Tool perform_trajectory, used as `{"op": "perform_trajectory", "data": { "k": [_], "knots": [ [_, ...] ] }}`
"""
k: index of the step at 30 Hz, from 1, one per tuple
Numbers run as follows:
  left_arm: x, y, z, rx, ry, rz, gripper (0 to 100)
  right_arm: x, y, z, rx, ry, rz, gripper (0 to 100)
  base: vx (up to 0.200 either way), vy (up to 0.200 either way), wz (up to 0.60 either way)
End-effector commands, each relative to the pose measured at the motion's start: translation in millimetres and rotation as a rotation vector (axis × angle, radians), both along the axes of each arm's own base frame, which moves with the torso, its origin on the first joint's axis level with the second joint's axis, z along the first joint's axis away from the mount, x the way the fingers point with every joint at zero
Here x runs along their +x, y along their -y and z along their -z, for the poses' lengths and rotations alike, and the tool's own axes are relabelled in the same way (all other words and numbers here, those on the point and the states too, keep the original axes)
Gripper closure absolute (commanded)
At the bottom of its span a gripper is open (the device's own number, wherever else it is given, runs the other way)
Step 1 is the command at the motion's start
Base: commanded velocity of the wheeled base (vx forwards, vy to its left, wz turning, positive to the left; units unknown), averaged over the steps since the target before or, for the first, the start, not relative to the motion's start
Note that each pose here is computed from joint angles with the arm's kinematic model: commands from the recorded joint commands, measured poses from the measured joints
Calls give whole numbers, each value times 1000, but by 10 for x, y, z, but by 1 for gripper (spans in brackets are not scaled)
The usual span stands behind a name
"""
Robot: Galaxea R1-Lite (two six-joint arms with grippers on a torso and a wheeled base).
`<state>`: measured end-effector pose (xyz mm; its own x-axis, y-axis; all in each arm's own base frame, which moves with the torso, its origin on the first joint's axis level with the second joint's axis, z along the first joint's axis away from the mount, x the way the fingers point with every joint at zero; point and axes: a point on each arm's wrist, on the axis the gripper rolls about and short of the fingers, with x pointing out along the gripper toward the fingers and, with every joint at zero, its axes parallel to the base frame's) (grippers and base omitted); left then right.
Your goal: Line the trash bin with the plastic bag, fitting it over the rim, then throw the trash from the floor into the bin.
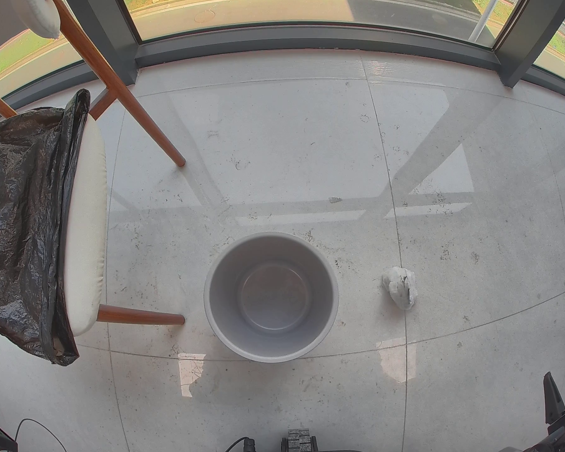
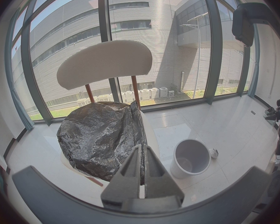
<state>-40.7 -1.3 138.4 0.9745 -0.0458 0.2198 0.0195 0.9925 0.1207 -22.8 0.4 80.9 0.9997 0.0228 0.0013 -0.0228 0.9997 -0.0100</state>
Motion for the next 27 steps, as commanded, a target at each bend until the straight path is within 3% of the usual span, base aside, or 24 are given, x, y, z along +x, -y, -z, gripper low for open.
{"op": "perform_trajectory", "data": {
  "k": [1,5,18,27],
  "knots": [
    [125,6,-343,6,-96,32,100,2,0,52,-1,-3,0,0,0,0,0],
    [377,6,-580,6,-167,35,100,3,0,52,-1,-4,1,0,0,0,0],
    [1222,5,-980,7,-228,40,100,15,-2,48,-1,-20,7,0,0,0,0],
    [1616,1,-925,31,-361,30,100,11,-1,49,-1,-15,4,0,0,0,0]
  ]
}}
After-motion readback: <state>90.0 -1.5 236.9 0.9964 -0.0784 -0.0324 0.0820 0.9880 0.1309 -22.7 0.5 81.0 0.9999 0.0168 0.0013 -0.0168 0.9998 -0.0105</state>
